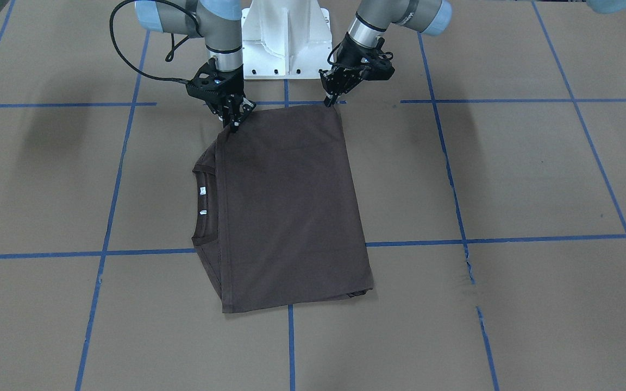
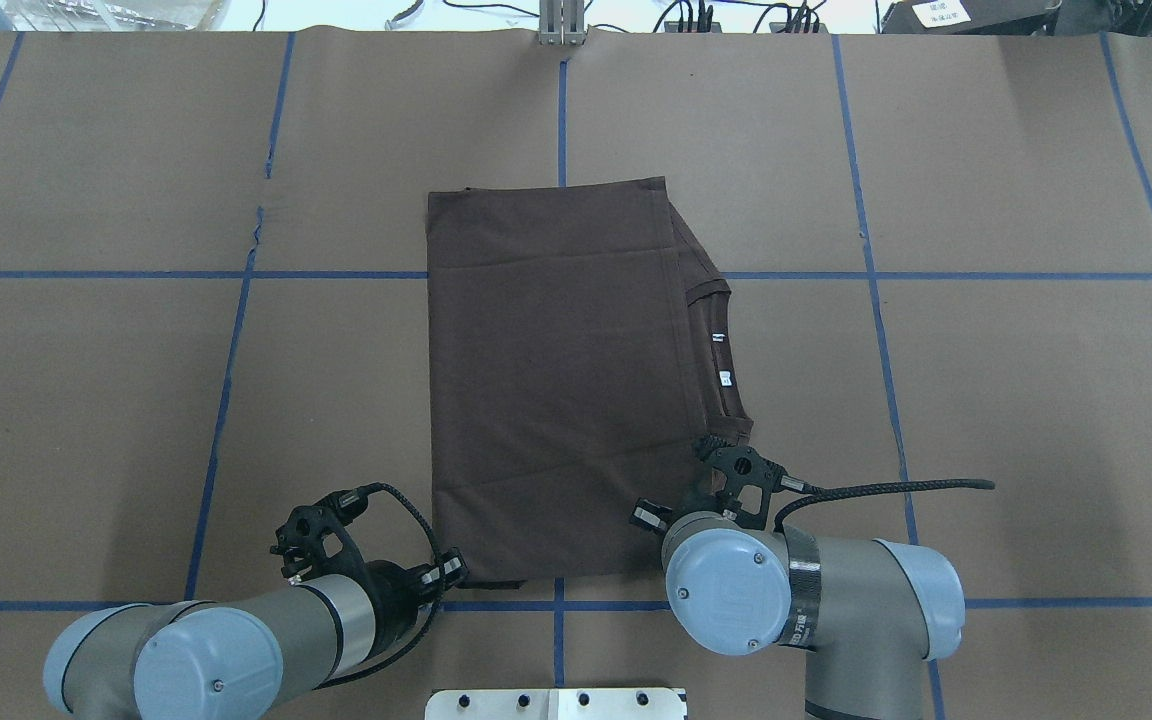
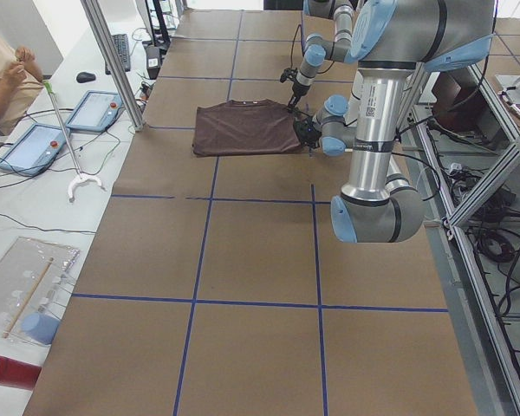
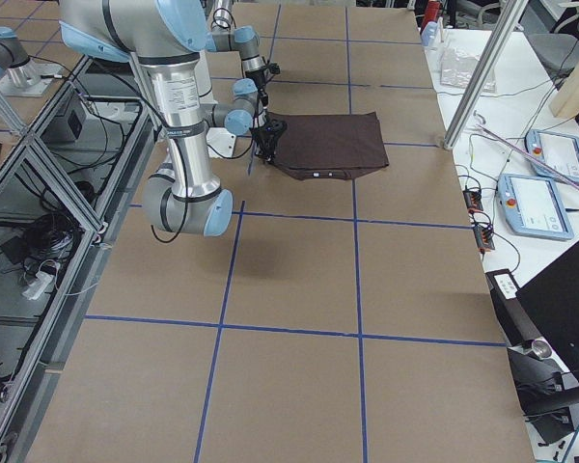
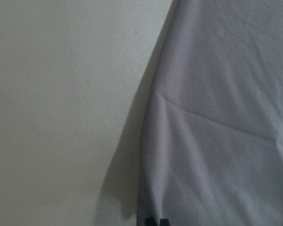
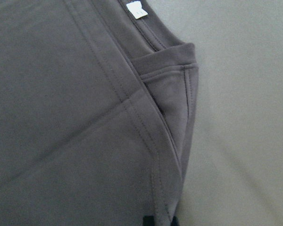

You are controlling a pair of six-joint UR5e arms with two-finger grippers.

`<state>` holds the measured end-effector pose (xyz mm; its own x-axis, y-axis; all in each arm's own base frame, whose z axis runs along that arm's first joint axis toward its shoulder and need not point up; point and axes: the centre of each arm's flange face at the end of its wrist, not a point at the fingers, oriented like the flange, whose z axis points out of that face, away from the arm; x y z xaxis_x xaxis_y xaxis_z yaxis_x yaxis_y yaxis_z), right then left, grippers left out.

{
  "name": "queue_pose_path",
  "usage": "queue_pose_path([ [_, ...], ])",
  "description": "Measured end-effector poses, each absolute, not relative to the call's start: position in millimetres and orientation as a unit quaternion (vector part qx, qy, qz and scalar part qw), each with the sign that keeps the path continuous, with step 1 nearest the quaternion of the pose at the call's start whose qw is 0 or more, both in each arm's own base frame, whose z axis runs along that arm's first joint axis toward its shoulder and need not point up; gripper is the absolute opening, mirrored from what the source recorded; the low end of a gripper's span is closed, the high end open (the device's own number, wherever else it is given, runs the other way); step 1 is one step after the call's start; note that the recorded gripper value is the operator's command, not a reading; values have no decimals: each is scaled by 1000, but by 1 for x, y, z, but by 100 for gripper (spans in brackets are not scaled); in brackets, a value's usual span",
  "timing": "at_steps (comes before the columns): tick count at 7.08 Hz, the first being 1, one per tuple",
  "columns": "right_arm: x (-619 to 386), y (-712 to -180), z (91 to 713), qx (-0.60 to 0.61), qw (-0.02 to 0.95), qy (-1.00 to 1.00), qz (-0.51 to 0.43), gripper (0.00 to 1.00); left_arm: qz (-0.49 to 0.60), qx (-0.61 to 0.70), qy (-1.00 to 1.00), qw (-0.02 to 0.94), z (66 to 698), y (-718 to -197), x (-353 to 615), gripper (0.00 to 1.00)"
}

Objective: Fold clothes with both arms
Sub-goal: 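Lift the near edge with both grippers and fold it toward the far edge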

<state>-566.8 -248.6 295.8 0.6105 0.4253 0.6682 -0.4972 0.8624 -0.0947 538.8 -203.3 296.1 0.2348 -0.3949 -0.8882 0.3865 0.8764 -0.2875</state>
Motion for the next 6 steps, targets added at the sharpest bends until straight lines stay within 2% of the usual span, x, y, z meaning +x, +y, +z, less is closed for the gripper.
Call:
queue_pose_path([
  [3,-554,-249,278,48,887,-378,262,0,-246,-6,574,781,285,-203,534,0],
  [6,-497,-236,228,40,868,-420,262,0,-226,-31,584,779,210,-191,469,0],
])
